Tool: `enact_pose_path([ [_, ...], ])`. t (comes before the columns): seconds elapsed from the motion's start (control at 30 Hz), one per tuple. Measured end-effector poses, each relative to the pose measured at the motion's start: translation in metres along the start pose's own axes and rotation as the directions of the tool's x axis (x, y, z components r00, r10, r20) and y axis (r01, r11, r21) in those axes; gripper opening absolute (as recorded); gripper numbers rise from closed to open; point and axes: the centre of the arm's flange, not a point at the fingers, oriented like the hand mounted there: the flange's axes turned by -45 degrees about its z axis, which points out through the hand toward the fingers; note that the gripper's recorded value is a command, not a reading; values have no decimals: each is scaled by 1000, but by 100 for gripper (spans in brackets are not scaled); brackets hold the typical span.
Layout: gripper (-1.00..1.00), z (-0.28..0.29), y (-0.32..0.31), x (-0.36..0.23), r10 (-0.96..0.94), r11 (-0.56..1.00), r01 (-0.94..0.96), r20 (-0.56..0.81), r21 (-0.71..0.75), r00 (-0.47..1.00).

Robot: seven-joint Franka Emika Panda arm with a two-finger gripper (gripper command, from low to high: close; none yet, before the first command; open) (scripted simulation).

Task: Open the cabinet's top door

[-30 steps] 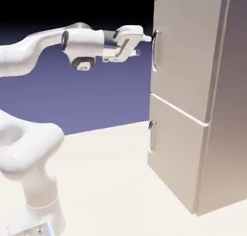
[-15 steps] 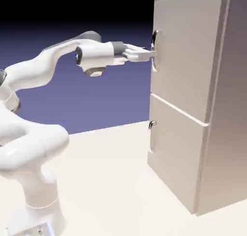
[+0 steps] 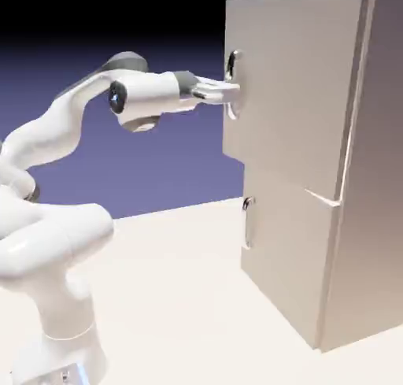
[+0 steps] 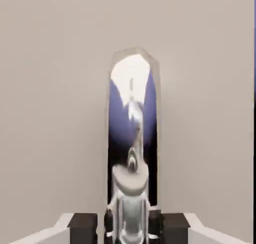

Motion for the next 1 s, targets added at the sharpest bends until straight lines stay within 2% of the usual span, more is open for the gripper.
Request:
enact_pose_path([
  [0.53,-100,-109,-81,0,1,922,0,1,-388,1000],
  [1.0,-100,-172,-182,0,1,733,0,1,-680,1000],
])
